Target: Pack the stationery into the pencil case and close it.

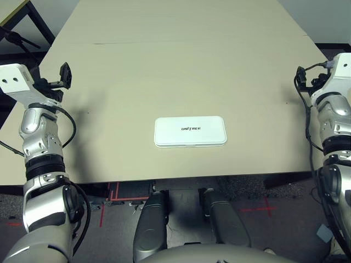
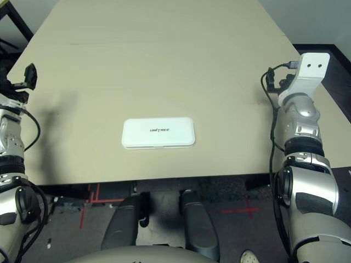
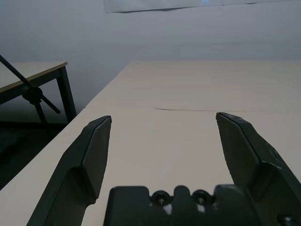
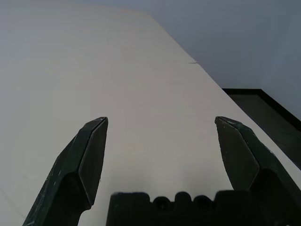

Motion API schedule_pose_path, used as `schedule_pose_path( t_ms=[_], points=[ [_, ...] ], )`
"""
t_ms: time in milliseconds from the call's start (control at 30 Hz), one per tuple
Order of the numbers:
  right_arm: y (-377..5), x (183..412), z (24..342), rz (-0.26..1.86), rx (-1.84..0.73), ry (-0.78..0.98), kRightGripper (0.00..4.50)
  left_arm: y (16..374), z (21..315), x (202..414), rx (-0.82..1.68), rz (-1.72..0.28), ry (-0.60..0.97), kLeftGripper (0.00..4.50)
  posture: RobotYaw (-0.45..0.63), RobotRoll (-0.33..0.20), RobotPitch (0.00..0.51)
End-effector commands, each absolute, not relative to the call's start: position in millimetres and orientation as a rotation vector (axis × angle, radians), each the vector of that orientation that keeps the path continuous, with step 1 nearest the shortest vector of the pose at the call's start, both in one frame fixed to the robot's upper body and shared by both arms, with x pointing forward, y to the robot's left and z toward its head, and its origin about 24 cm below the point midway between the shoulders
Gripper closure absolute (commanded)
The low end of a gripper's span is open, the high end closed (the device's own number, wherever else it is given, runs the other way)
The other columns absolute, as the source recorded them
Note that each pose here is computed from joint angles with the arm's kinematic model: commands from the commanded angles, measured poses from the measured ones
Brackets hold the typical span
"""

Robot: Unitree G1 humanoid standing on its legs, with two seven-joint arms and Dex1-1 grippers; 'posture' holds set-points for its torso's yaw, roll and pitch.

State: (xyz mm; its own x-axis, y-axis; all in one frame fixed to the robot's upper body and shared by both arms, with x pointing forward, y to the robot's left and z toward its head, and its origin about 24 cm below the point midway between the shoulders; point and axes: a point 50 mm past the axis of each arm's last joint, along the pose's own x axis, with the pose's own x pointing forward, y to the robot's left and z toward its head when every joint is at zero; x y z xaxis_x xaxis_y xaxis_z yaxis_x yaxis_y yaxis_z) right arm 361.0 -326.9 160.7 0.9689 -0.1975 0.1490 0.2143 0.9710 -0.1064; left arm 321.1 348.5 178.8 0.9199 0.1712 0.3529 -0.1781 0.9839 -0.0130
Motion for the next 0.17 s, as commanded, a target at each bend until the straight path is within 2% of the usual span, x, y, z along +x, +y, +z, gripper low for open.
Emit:
schedule_pose_path(
  t_ms=[33,167],
  points=[
    [-325.0,362.4,157.7,-0.200,-0.120,-0.129,0.00,345.7,177.0,321.7,0.041,0.165,-0.343,0.03,-0.01,0.000,0.201],
    [-321.9,363.7,156.2,-0.190,-0.114,-0.127,0.00,345.2,178.3,321.8,0.043,0.160,-0.341,0.03,-0.01,0.000,0.203]
  ],
)
